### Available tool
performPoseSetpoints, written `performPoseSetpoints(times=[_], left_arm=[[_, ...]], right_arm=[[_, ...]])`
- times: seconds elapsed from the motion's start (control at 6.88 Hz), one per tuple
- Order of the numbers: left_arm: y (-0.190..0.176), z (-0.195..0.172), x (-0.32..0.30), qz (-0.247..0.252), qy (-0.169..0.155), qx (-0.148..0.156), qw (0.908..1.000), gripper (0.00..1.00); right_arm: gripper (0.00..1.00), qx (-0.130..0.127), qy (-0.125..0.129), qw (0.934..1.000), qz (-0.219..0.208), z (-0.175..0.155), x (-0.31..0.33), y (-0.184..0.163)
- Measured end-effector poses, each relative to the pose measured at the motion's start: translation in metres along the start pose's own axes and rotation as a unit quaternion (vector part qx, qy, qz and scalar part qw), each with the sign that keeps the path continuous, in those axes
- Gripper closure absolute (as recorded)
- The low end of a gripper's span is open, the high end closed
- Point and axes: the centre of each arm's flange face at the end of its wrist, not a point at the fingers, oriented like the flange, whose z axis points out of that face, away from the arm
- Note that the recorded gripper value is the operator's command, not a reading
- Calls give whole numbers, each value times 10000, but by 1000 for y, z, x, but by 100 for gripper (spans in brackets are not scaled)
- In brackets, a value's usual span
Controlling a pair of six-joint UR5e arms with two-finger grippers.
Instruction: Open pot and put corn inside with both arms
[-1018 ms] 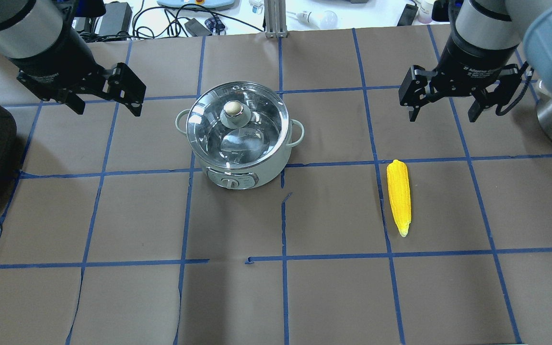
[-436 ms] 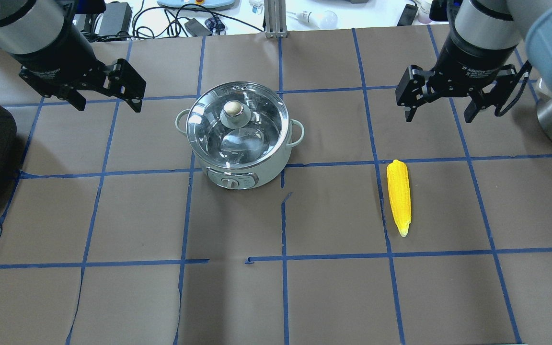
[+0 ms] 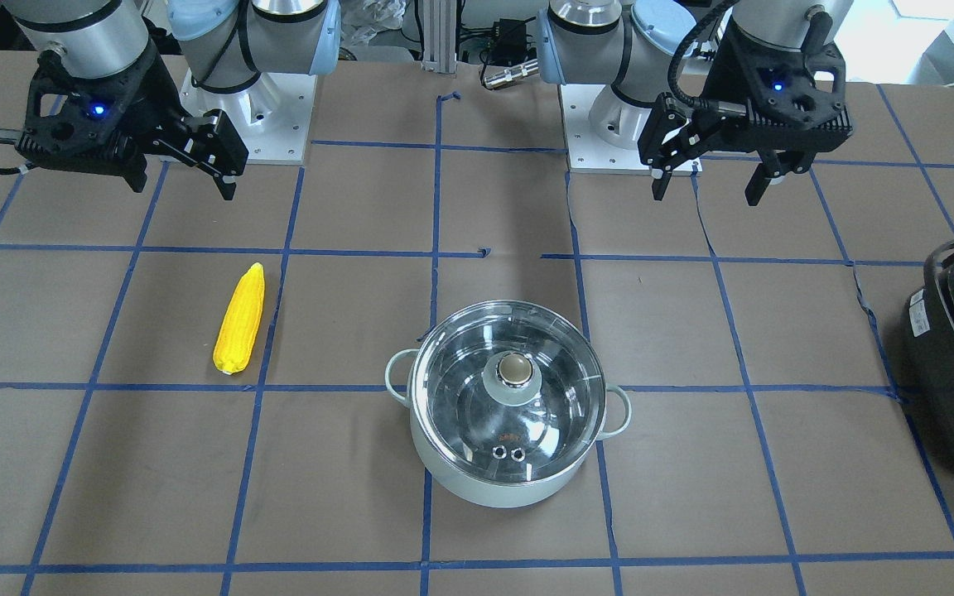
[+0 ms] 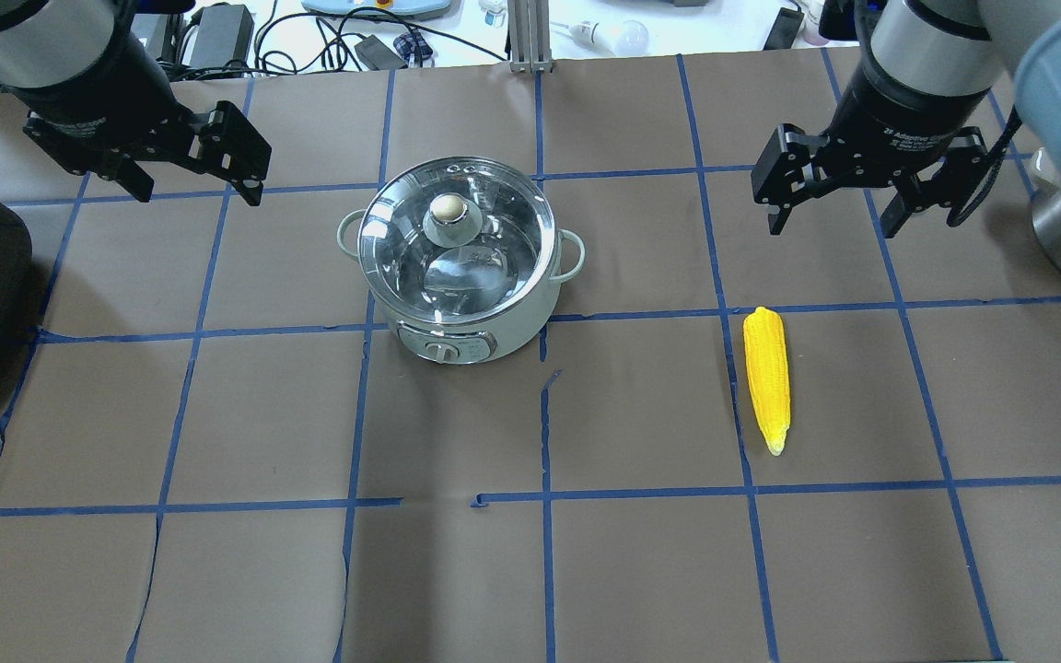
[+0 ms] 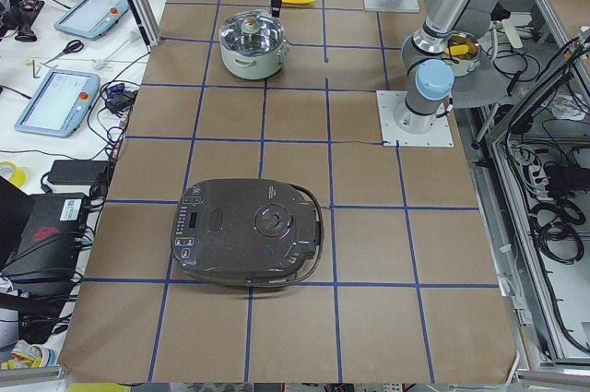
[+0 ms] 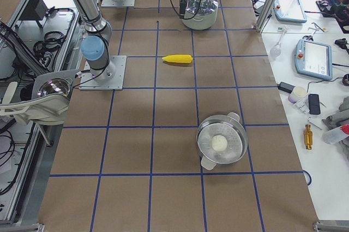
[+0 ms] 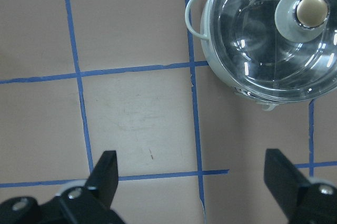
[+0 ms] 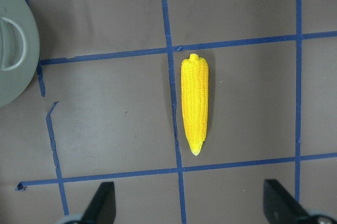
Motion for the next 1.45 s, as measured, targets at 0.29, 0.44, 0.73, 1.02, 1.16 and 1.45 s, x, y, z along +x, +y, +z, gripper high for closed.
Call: performPoseSetpoints(times=[0.29,0.44,0.73,1.02,1.16,1.45], left_arm=[[-14,-8,-2,-25,-4,-49,10000,0],[-20,-8,-2,-35,17,-89,10000,0],[-26,-5,-1,-38,44,-124,9999,0],[-27,-3,0,-27,50,-141,9999,0],[-27,-3,1,-21,52,-146,9999,0],[-26,-2,2,-16,54,-146,9999,0]], right_arm=[[0,0,-6,10000,21,0,0,0],[0,-9,-5,10000,40,1,0,0],[0,-31,-2,10000,63,1,0,0],[0,-38,10,10000,72,2,0,0],[0,-40,43,10000,68,2,1,0],[0,-38,229,9997,37,3,5,0]])
